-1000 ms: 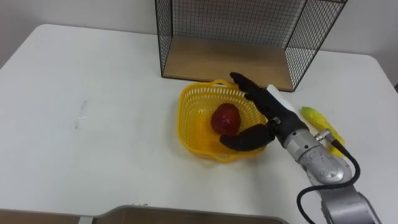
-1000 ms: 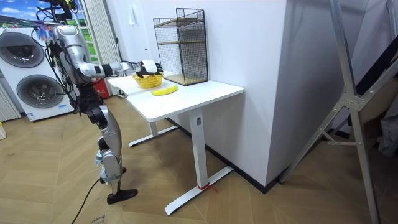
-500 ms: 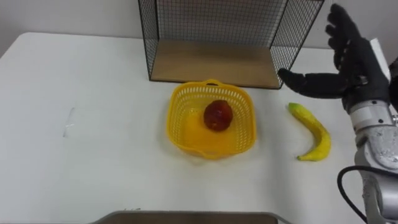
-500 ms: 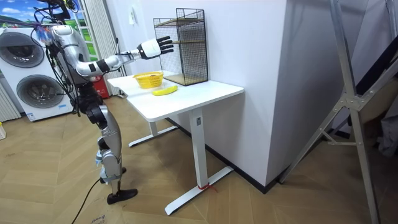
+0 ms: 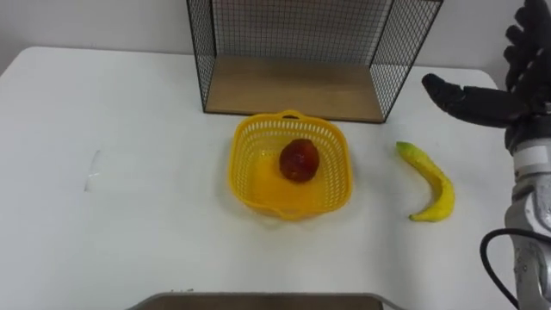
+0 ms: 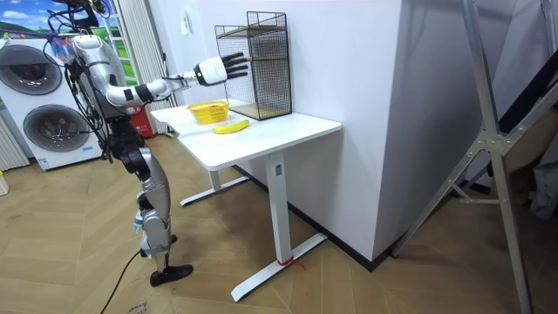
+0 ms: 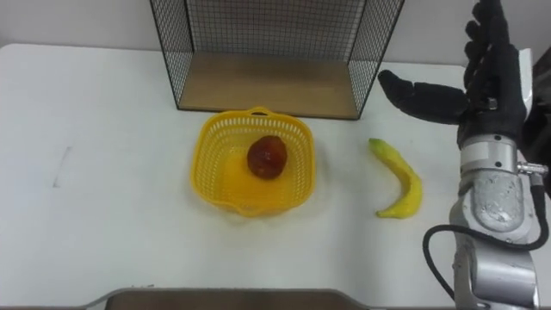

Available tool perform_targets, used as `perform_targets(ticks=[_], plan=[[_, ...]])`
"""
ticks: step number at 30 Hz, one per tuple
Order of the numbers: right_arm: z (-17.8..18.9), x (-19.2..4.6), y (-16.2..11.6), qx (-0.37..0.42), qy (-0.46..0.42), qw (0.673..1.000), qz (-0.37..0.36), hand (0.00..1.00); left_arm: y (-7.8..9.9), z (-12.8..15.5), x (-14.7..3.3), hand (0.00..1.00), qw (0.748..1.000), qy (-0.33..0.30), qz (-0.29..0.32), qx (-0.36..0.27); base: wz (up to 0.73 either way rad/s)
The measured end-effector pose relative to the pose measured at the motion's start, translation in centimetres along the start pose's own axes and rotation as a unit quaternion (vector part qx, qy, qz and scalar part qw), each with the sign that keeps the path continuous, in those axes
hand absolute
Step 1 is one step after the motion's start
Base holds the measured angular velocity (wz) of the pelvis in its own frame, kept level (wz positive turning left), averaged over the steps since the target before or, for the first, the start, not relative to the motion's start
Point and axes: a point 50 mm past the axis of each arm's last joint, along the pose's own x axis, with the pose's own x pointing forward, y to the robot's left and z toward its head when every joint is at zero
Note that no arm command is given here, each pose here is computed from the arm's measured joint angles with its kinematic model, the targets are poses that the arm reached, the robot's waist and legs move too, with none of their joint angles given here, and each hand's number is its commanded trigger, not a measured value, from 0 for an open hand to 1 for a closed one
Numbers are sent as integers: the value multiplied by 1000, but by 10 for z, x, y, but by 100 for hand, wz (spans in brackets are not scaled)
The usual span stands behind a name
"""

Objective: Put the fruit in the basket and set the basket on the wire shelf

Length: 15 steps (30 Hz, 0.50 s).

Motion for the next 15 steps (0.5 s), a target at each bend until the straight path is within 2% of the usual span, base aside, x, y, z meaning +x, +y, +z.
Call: perform_targets(ticks=[7,15], plan=[[-30,-3,-3,-38,68,997,-7,0,1,3,0,0,1000,0,1,0,0],[-57,-7,-3,-33,128,991,14,0,4,1,0,0,1000,3,3,-15,0]])
